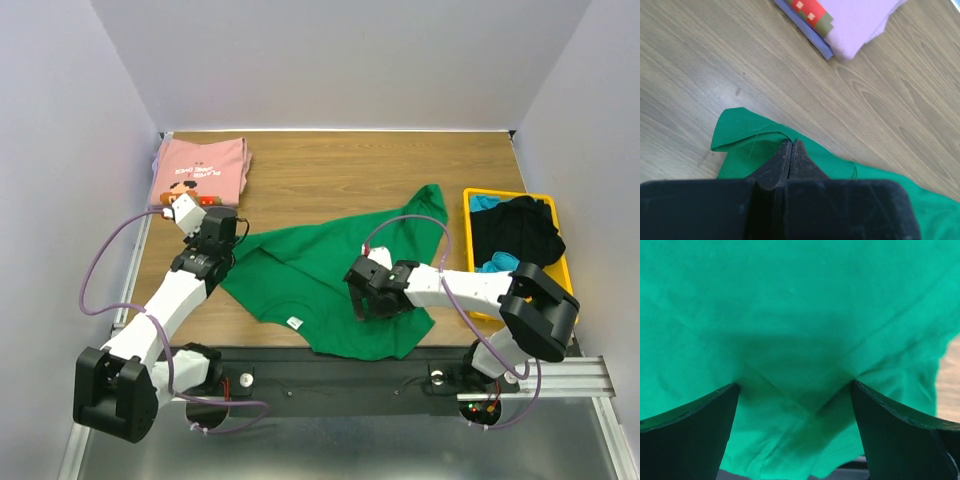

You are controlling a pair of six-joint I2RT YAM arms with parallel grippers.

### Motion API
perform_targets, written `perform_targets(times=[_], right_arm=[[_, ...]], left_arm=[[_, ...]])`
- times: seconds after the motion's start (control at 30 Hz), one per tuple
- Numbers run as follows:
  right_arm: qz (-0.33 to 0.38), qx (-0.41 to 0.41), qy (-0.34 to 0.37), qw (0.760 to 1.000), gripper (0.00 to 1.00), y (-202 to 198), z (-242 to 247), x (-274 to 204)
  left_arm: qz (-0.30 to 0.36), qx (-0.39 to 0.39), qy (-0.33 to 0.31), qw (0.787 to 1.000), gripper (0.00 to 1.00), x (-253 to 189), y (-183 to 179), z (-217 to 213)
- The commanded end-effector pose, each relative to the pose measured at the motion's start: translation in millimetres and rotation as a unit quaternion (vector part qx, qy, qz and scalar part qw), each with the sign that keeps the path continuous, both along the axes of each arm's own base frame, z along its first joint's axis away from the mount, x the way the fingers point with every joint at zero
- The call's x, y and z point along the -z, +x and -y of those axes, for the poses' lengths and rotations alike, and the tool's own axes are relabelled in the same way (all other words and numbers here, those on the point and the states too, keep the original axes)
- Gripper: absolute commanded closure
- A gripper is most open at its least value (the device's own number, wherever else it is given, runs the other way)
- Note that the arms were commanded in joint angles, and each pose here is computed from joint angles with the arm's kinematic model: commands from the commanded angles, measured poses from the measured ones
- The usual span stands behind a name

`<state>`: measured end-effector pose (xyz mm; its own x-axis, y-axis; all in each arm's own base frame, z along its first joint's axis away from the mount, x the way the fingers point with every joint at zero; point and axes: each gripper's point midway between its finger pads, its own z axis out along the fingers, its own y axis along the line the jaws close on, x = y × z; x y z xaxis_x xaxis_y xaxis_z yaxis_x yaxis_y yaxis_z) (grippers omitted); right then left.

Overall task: Fold and stack the t-shirts
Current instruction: Flatten the tshirt out

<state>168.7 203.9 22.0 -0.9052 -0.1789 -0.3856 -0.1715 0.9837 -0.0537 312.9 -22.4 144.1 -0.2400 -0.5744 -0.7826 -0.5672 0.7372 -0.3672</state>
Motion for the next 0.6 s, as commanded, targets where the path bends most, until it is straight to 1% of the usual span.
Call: perform_targets(times=[0.0,0.07,0.13,0.2,0.23,0.37,0.5,0.57], right_arm=[[0.037,0.038,-0.058,0.997,0.01,11.0,19.6,-7.1],[0.039,0.045,-0.077,0.995,0.04,12.0,25.5,-3.0],[0.041,0.049,-0.089,0.994,0.12,13.6,28.9,-0.8],[0.05,0.053,-0.093,0.993,0.23,17.5,28.7,-2.2],[0.053,0.053,-0.096,0.992,0.27,18.7,29.7,-2.4],[0.063,0.051,-0.086,0.993,0.24,23.8,23.8,-11.2],[0.066,0.035,-0.054,0.996,0.19,24.9,13.3,-26.3],[0.069,0.031,-0.038,0.996,0.18,23.7,11.3,-33.5]], left_arm=[[0.007,-0.033,0.014,0.999,1.0,-8.2,2.2,-15.1],[0.007,-0.034,0.014,0.999,1.0,-9.4,3.6,-16.5],[0.008,-0.035,0.016,0.999,1.0,-10.5,4.3,-17.6],[0.007,-0.039,0.018,0.999,1.0,-11.1,4.4,-19.8],[0.009,-0.043,0.018,0.999,1.0,-12.9,4.9,-21.6],[0.01,-0.05,0.023,0.998,1.0,-15.8,5.9,-25.6],[0.008,-0.059,0.032,0.998,1.0,-17.6,7.7,-30.7],[0.009,-0.068,0.038,0.997,1.0,-19.8,9.4,-35.3]])
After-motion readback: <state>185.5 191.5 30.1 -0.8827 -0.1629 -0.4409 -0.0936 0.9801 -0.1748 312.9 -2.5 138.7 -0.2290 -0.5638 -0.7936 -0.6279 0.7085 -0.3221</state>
